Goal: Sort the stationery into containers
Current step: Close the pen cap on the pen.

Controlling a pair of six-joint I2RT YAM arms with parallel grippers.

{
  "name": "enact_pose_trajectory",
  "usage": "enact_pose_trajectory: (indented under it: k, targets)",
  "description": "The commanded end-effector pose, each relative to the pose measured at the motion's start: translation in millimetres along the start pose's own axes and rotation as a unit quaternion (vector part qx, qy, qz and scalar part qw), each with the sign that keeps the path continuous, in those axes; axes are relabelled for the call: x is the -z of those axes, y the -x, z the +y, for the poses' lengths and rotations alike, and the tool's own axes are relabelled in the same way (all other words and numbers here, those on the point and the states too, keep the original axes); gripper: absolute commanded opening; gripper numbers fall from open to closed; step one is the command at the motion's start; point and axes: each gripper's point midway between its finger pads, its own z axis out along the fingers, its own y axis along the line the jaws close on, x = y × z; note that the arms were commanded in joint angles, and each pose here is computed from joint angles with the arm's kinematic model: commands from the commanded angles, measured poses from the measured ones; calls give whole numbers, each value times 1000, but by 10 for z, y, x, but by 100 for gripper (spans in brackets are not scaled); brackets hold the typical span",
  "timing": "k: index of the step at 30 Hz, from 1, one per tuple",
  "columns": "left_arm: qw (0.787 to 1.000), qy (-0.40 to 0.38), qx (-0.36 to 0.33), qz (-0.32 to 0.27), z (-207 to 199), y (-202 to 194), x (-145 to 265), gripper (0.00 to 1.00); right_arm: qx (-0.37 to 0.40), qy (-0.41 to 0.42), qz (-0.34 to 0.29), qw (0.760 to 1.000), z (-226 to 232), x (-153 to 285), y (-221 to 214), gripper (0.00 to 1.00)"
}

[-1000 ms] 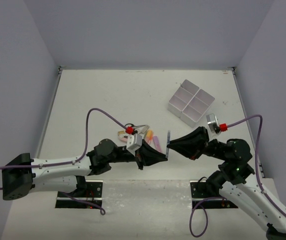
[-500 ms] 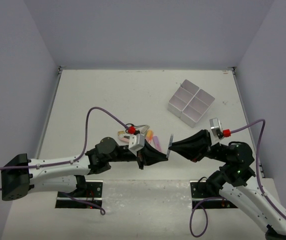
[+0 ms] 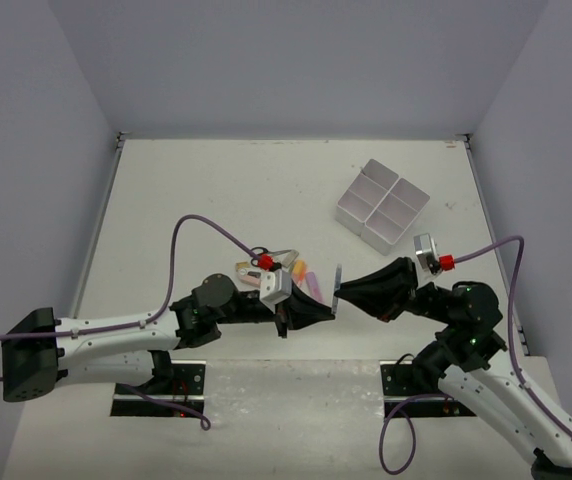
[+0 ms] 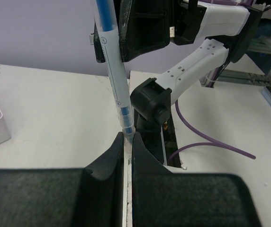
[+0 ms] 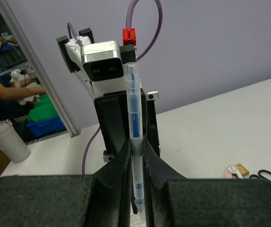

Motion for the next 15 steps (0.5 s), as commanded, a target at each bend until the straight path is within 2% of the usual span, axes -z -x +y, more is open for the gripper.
enact_pose_trajectory:
  k: [1, 7, 15]
  targets:
    - [993, 11, -62, -104, 4, 762, -57, 0, -25, 3, 30, 999, -15, 61, -228, 0]
    - [991, 21, -60, -114, 18, 803, -9, 0, -6, 8, 2, 1000, 35, 117, -172, 0]
    - [989, -3, -68, -133, -61, 867, -30, 0, -12, 12, -15, 1000, 60, 121, -130, 0]
